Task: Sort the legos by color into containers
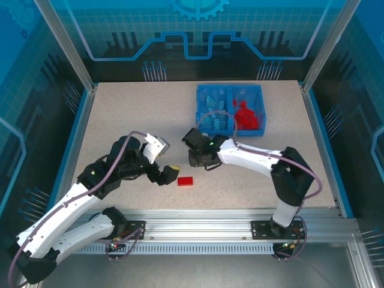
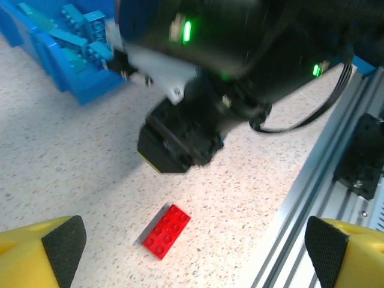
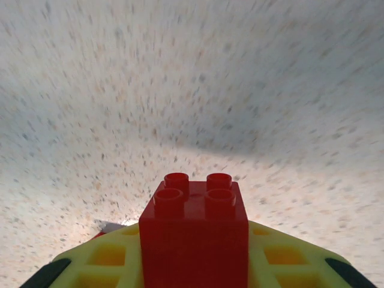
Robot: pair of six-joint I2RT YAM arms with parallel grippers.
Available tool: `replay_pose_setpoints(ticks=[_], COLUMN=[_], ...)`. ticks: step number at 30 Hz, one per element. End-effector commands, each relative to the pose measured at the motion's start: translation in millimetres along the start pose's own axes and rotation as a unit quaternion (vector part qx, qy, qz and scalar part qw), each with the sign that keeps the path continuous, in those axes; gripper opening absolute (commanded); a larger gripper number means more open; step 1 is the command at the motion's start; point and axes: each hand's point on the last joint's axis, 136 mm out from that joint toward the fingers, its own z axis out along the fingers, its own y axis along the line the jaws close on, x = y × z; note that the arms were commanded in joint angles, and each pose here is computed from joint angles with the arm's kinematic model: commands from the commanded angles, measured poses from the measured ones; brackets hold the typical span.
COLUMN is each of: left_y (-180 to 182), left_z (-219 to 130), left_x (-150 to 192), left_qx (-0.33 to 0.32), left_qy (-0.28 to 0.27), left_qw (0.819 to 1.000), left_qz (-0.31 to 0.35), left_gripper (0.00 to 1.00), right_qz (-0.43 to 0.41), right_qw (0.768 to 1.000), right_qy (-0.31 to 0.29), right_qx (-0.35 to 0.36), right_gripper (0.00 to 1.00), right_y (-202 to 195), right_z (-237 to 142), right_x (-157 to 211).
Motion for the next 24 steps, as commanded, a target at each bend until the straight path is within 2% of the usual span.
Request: replay_pose_setpoints(ticks=[1,4,8,12,16,20,24], left_y=[-16.2,-17.3,-10.9,-1.0,3.6,2.8,5.5], left_z=[3.8,7.8,11.8,15.6,16.2,14.4,10.9], left_x=[-13.6,-16.2,-21.3,-23.8,-25.5,-18.7,-9.7], left_qx=[0.053,0.059,0.045,0.021,0.01,0.011,0.0], left_qy=[-0.028,-0.031,-0.042,-0.052,-0.058,-0.047,-0.037], left_qw=[0.998,0.998,0.998,0.998,0.997,0.996,0.994], left_qz=[0.02,0.015,-0.002,-0.028,-0.058,-0.08,-0.098], left_gripper=[0.97,0.97,0.97,0.99,0.99,0.99,0.99], right_qz=[-0.014,-0.006,0.015,0.047,0.084,0.082,0.088], right_qw=[0.999,0.997,0.99,0.981,0.98,0.984,0.986], right_qy=[-0.029,-0.073,-0.136,-0.168,-0.155,-0.128,-0.098], right_qx=[0.011,0.008,0.04,0.08,0.09,0.088,0.106], right_gripper=[0.22,0.22,0.24,0.24,0.24,0.24,0.29], right_y=[-24.0,-44.4,-95.6,-158.2,-211.4,-238.8,-262.4], right_z=[-29.4,-59.3,-94.8,-101.3,-73.6,-38.1,-2.4], right_x=[-23.8,-54.8,-102.8,-147.2,-188.2,-229.5,-251.2])
